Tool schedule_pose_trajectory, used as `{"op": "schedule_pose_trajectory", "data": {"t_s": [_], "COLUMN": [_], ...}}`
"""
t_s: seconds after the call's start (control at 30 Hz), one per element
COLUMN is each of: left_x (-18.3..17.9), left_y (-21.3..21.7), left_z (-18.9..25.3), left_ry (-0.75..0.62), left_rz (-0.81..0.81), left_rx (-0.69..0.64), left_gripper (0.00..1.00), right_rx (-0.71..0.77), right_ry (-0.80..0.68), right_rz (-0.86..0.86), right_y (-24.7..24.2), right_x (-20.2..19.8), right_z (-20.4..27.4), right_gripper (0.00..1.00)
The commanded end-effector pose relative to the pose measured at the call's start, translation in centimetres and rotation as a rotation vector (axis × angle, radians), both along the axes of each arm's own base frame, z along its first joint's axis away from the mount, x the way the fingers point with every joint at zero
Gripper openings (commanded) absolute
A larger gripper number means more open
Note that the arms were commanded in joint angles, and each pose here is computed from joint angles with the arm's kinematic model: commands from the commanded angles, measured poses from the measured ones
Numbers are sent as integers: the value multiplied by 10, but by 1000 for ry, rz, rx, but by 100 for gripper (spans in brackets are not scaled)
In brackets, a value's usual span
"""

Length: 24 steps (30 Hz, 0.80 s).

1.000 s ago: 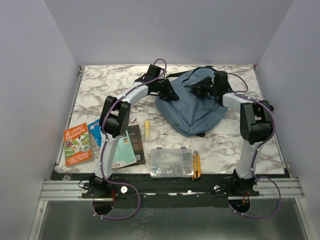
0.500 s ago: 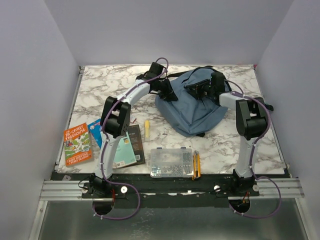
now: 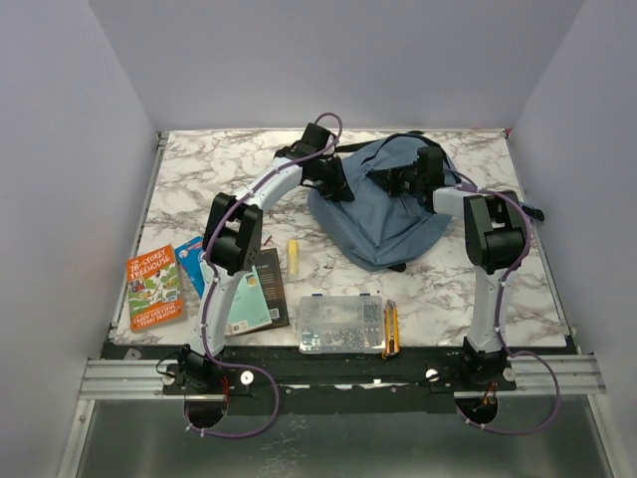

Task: Pack the student bag
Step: Unzip the student bag at the center of the board.

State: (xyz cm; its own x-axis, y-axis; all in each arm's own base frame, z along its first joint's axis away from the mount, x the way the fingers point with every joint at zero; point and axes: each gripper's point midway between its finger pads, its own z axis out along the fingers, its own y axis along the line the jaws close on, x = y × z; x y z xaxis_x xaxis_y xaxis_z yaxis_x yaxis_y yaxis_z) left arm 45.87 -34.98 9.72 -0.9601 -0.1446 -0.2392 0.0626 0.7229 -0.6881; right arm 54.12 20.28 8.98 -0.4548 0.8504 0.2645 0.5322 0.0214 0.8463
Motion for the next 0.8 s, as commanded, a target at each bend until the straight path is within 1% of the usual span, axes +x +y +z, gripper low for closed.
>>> {"op": "schedule_pose_trajectory", "data": {"t_s": [0.0, 0.03, 0.07, 0.2, 0.27, 0.33, 0.43, 0.63, 0.77], "left_x": [6, 9, 12, 27, 36, 44, 51, 48, 40], "left_y": [0, 1, 2, 13, 16, 20, 18, 8, -6], "left_z": [17, 23, 32, 61, 70, 71, 62, 42, 37], "left_ry": [-109, -139, -176, -341, -408, -435, -440, -396, -331], "left_rz": [-37, -45, -49, -71, -84, -72, -83, -135, -157], "left_rx": [46, 52, 59, 124, 154, 190, 205, 173, 97], "left_gripper": [19, 25, 31, 53, 61, 69, 72, 86, 87], "right_rx": [41, 37, 31, 30, 42, 63, 91, 95, 119], "right_ry": [45, 41, 41, 19, 4, -8, -43, -78, -84], "right_rz": [0, 8, 14, 41, 47, 47, 50, 60, 66], "right_y": [7, 8, 8, 10, 10, 11, 12, 13, 15], "right_x": [1, 0, -2, -9, -13, -15, -15, -16, -15], "right_z": [-12, -11, -11, -9, -6, -3, 7, 21, 23], "right_gripper": [3, 1, 1, 1, 1, 1, 1, 1, 1]}}
